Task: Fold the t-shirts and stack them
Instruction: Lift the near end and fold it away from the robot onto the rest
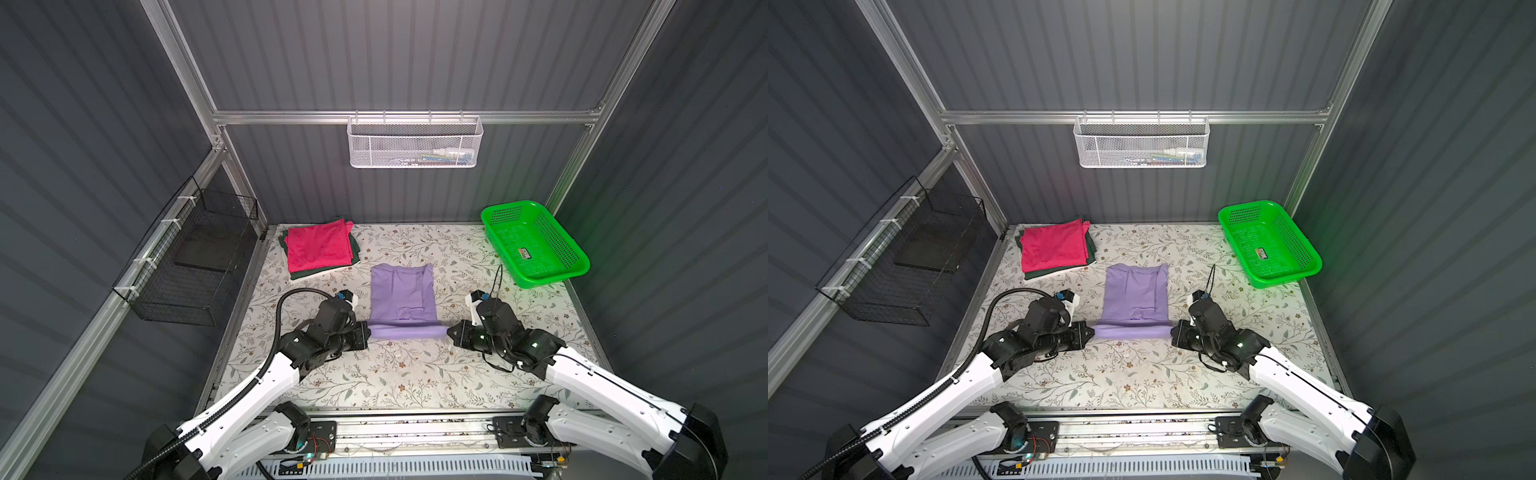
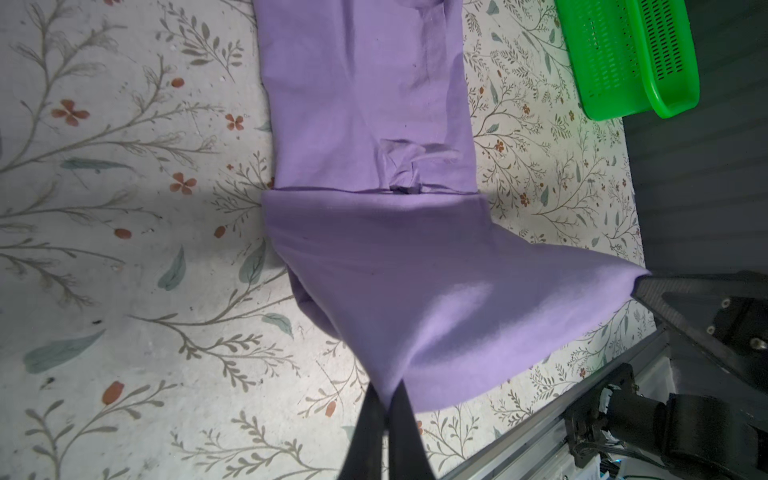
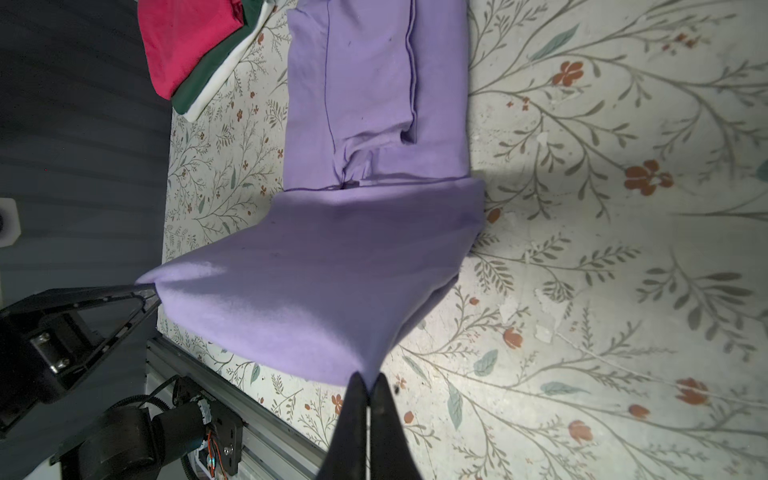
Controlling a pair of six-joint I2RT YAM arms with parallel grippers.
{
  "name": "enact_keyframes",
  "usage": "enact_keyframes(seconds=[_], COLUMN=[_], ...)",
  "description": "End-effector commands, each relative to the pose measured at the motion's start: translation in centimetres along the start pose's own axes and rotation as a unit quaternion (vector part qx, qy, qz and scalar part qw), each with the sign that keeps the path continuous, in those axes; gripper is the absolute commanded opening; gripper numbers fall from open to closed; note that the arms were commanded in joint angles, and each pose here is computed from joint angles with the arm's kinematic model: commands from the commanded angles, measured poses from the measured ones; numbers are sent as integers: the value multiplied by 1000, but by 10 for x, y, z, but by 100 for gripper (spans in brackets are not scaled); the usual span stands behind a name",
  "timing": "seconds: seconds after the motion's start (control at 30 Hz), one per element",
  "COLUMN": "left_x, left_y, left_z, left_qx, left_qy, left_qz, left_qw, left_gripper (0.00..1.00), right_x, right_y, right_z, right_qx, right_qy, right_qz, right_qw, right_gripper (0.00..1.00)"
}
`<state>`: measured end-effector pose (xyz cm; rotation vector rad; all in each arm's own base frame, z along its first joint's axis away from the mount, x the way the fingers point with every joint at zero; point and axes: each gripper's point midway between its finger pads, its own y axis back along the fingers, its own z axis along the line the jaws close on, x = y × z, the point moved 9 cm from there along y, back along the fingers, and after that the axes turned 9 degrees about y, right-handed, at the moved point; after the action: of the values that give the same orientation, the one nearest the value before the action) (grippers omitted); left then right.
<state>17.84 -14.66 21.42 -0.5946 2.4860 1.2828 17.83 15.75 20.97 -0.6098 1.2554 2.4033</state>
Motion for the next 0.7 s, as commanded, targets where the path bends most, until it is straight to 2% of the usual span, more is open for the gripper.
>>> enact_keyframes(seconds=[0.0,0.3,0.67], left_x=[-13,-42,-97], left_y=[3,-7,-22], left_z=[-6,-13,-12], left_qx=[-14,-12,6], left_qy=[-10,1,13], left_qz=[-32,-92,-124], left_qw=[999,996,992], left_gripper=[0,0,0], right_x=[-13,-47,-84], right_y=[2,-5,-21], right_z=[3,5,6], right_qx=[1,-5,-5], right_qy=[21,32,49], right_qz=[-9,-34,-42], right_qw=[1000,999,998], right_gripper=[0,0,1])
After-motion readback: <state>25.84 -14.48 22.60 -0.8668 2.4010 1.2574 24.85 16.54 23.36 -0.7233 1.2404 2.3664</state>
